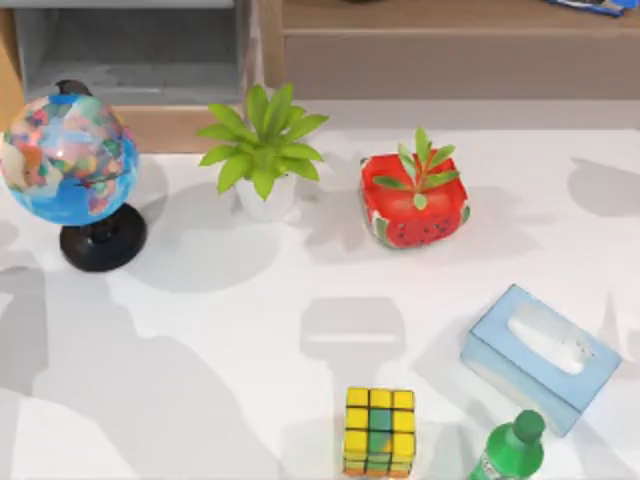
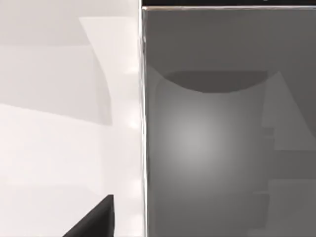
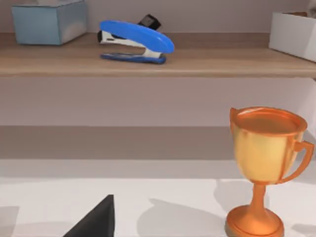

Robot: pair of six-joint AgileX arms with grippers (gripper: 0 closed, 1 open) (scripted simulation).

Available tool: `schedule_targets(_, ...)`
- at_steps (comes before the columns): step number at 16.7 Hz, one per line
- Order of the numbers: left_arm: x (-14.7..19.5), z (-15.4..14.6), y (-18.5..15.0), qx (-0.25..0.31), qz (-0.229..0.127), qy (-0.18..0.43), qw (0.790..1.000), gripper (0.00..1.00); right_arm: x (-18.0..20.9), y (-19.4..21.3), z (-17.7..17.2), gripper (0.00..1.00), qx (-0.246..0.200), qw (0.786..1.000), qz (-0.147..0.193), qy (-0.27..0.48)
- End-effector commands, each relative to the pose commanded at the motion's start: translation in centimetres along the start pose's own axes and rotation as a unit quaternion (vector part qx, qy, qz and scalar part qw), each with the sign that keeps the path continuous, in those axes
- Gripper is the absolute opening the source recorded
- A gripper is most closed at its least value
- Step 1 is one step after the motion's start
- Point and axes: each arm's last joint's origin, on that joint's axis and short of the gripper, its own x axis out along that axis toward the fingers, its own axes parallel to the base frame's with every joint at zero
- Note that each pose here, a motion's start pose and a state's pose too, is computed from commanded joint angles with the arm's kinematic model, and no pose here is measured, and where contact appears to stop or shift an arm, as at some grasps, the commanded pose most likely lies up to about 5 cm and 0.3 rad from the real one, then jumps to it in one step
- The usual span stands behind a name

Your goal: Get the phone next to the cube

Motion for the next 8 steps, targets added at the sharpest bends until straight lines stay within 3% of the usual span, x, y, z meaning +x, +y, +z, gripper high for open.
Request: schedule_targets(8,3.9,0.0,0.2,-0.002,0.0,0.0,1.0,1.0,0.0,0.0,0.0,1.0,0.0,1.0,0.0,0.0)
